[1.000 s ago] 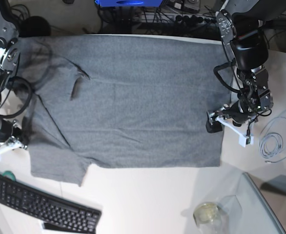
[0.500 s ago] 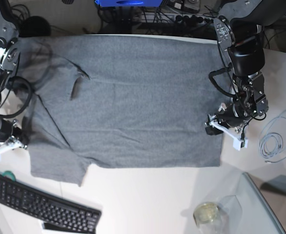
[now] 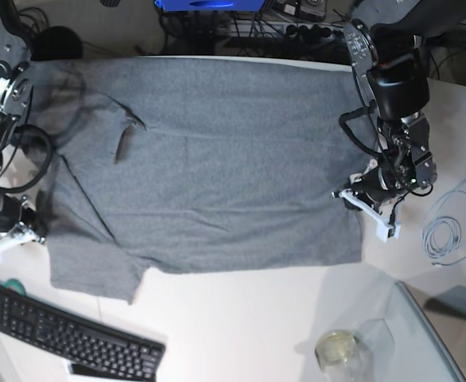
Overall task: Layout the t-shirt on the table in an organized manner, then fold the t-shirt properly
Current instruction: 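Grasp the shirt's side edge with the left gripper near the middle, then lift the grasped side edges with both grippers toward the hem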
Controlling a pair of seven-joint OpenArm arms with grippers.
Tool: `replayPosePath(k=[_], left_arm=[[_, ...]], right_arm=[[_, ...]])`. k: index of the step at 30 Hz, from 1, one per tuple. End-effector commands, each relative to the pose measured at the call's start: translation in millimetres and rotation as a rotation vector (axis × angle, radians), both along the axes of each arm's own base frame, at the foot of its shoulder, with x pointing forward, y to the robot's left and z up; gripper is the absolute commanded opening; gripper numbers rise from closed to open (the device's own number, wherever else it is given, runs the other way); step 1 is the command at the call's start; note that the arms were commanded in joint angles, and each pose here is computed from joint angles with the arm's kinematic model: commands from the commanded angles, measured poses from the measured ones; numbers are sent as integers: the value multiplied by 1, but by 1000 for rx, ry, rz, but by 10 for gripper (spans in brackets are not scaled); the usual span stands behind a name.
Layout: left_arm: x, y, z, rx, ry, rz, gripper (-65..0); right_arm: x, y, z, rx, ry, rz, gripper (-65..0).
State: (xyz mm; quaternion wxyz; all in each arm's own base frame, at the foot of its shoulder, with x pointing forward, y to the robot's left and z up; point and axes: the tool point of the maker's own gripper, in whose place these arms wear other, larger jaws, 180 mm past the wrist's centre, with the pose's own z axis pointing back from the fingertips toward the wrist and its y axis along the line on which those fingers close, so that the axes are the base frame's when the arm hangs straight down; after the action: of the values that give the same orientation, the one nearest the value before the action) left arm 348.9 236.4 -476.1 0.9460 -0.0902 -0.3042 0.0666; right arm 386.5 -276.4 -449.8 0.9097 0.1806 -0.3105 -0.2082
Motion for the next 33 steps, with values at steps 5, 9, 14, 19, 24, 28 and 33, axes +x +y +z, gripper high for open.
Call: replayPosePath(k=[5,9,14,19,24,28,33], left_arm=[[7,21,51,118,-47,-28,-650],[-12,18,58,156,-13,-44,-650],[-41,20,49,177,51,-56,-650],[-54,20,39,174,84,-58,-650],[-54,20,40,178,82,-59,-596],[-57,23,46,197,67,-59,-260],[-55,50,69,228,7,25,-163]], right_arm=[[19,-12,23,-18,-74,-13,-650],[19,-13,23,-20,-74,-14,-650],[19,-11,23,-17,-74,-13,-650],[19,-11,23,-17,-74,-13,-650],[19,-11,23,-17,-74,-13,-650],[19,-11,23,-17,-74,-13,-650],[19,-11,23,-17,-74,-13,-650]])
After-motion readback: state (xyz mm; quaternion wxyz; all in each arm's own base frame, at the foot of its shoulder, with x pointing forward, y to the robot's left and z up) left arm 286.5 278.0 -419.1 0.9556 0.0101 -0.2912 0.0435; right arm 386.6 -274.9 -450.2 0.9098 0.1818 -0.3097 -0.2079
